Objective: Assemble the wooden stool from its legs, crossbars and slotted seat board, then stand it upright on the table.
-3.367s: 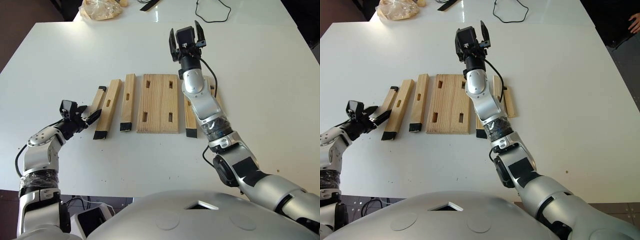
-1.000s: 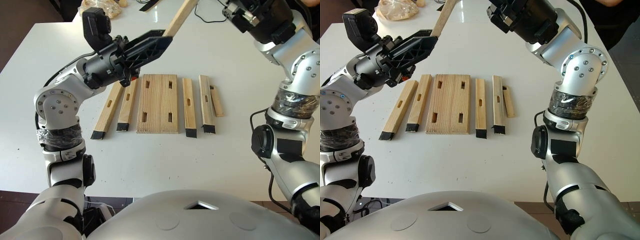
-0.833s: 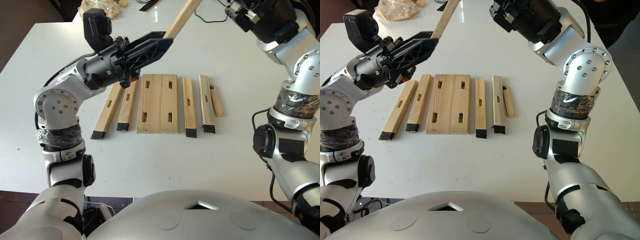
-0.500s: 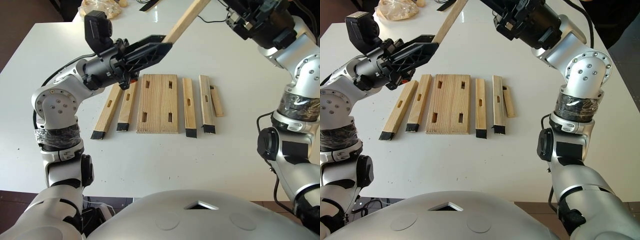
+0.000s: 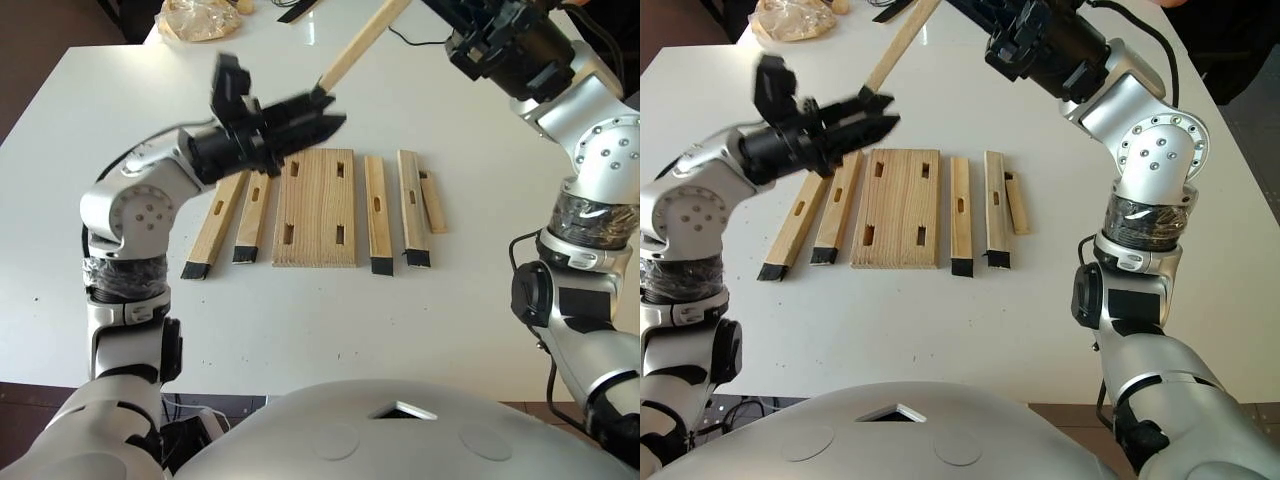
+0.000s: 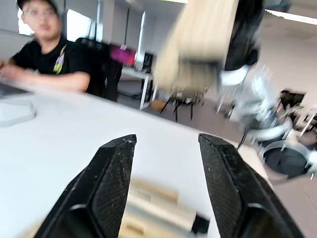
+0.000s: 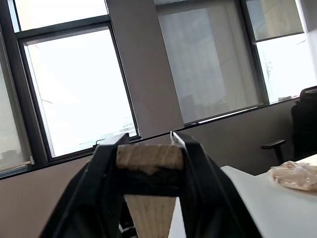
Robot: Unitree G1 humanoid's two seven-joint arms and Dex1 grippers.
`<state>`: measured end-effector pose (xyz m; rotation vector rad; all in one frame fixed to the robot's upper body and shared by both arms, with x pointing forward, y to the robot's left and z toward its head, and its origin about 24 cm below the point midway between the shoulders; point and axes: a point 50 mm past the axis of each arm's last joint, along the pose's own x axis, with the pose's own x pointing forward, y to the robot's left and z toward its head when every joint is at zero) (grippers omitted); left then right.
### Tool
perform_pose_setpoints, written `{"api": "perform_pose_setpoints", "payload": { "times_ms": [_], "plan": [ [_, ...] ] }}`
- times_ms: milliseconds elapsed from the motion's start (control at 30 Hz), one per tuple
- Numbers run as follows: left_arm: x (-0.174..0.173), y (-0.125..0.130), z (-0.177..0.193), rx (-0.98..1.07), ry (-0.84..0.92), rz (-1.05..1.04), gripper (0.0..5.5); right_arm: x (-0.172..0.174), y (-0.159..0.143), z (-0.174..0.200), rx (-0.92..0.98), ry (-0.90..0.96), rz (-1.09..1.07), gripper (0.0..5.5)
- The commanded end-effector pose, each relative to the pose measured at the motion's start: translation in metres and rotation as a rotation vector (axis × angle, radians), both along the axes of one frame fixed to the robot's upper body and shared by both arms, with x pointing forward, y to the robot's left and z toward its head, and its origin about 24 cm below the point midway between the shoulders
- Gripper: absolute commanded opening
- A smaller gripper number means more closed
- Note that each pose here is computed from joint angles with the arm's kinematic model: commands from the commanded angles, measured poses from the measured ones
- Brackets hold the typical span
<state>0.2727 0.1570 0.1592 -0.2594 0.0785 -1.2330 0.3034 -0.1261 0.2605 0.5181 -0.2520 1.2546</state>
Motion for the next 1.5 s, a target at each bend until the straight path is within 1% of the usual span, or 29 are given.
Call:
{"api": "perform_pose_setpoints", "payload": {
  "times_ms": [33,133,167,200,233,300,367,433,500,533,600,633,667,733,900,1167,1433,1500],
  "plan": [
    [0.004,0.013,-0.023,0.117,0.021,0.105,2.31,0.02,-0.011,-0.007,-0.221,-0.107,-0.187,1.34],
    [0.016,0.022,-0.033,0.14,0.024,0.306,2.31,0.028,-0.025,-0.048,-0.595,-0.25,-0.266,1.34],
    [0.025,0.026,-0.038,0.161,0.037,0.455,2.31,0.028,-0.03,-0.066,-0.699,-0.278,-0.247,1.34],
    [0.034,0.029,-0.042,0.183,0.03,0.602,2.31,0.026,-0.033,-0.08,-0.76,-0.295,-0.219,1.34],
    [0.04,0.031,-0.041,0.169,0.017,0.718,2.31,0.024,-0.036,-0.09,-0.801,-0.312,-0.19,1.34],
    [0.049,0.028,-0.033,0.025,0.037,0.931,2.31,0.019,-0.04,-0.104,-0.843,-0.312,-0.12,1.34],
    [0.055,0.016,-0.023,-0.17,0.074,1.101,2.31,0.018,-0.047,-0.113,-0.854,-0.273,-0.067,1.34],
    [0.062,-0.005,-0.013,-0.354,0.121,1.203,2.31,0.018,-0.053,-0.121,-0.859,-0.235,-0.036,1.34],
    [0.071,-0.036,-0.009,-0.438,0.2,1.21,2.31,0.02,-0.058,-0.128,-0.866,-0.209,-0.014,1.34],
    [0.074,-0.051,-0.009,-0.428,0.212,1.183,2.31,0.021,-0.059,-0.131,-0.874,-0.207,0.0,1.34],
    [0.075,-0.079,-0.016,-0.351,0.185,1.105,2.31,0.022,-0.062,-0.134,-0.899,-0.213,0.03,1.34],
    [0.074,-0.089,-0.022,-0.307,0.189,1.078,2.31,0.023,-0.064,-0.135,-0.908,-0.219,0.039,1.34],
    [0.072,-0.094,-0.02,-0.299,0.131,1.061,2.31,0.024,-0.065,-0.136,-0.913,-0.223,0.047,1.34],
    [0.07,-0.093,-0.02,-0.292,0.105,1.07,2.31,0.025,-0.067,-0.135,-0.9,-0.232,0.06,1.34],
    [0.071,-0.087,-0.036,-0.275,0.248,1.144,2.31,0.024,-0.07,-0.127,-0.844,-0.23,0.069,1.34],
    [0.068,-0.094,-0.039,-0.252,0.276,1.1,2.31,0.014,-0.076,-0.145,-0.853,-0.151,0.106,1.34],
    [0.062,-0.092,-0.041,-0.236,0.289,1.085,2.31,0.003,-0.078,-0.159,-0.823,-0.094,0.109,1.34],
    [0.061,-0.091,-0.041,-0.229,0.297,1.084,2.31,0.002,-0.081,-0.167,-0.817,-0.043,0.1,1.34]
  ]
}}
